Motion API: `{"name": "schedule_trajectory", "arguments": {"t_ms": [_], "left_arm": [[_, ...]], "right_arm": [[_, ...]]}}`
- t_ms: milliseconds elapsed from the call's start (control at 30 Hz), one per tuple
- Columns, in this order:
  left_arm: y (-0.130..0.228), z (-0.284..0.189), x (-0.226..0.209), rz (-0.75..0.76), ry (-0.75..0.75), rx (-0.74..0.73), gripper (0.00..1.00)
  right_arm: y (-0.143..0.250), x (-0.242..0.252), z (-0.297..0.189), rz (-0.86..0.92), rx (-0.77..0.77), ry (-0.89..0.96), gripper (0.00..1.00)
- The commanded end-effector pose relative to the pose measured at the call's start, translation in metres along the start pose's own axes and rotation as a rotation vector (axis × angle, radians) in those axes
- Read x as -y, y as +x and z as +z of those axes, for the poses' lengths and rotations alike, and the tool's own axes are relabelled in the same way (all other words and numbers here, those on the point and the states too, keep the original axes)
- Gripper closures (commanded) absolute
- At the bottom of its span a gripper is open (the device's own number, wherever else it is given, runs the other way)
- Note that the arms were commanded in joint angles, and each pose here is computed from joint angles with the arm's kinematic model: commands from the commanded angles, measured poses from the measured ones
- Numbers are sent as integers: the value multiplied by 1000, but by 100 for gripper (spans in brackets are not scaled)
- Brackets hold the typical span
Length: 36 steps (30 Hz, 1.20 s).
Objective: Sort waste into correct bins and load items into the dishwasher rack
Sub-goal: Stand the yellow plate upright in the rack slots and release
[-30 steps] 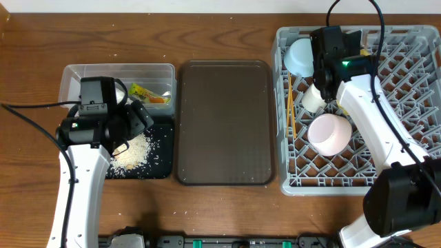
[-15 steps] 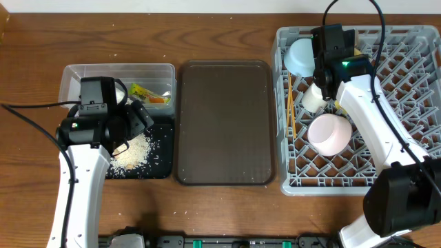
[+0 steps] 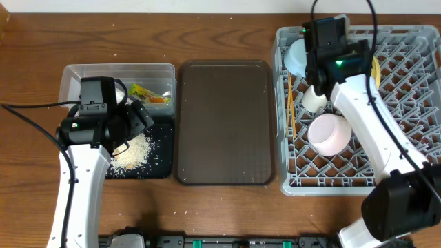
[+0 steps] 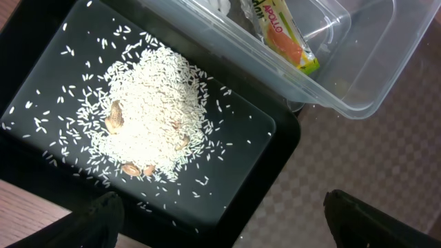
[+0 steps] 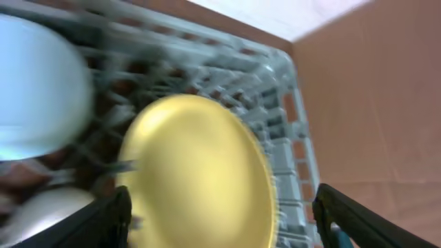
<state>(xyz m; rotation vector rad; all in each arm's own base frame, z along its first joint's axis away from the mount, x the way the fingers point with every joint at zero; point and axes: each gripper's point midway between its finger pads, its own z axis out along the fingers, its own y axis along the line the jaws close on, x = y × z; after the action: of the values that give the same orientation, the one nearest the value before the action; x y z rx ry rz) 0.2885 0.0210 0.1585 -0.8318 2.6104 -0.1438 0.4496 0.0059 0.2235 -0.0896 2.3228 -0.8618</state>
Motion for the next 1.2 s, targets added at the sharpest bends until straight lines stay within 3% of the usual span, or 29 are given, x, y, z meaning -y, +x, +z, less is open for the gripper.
{"name": "schedule_trajectory", "arguments": {"t_ms": [0, 133, 300, 1167], "left_arm": [[-4, -3, 0, 2, -1, 12, 4], [-4, -3, 0, 2, -1, 12, 4], [-4, -3, 0, 2, -1, 12, 4], [-4, -3, 0, 2, -1, 12, 4]], "right_arm": [[-19, -35, -29, 2, 82, -223, 15], [-29, -102, -65, 16, 132, -586, 1], [-27, -145, -105, -13, 142, -854, 1], [-25, -154, -115, -34, 148, -875, 1]]}}
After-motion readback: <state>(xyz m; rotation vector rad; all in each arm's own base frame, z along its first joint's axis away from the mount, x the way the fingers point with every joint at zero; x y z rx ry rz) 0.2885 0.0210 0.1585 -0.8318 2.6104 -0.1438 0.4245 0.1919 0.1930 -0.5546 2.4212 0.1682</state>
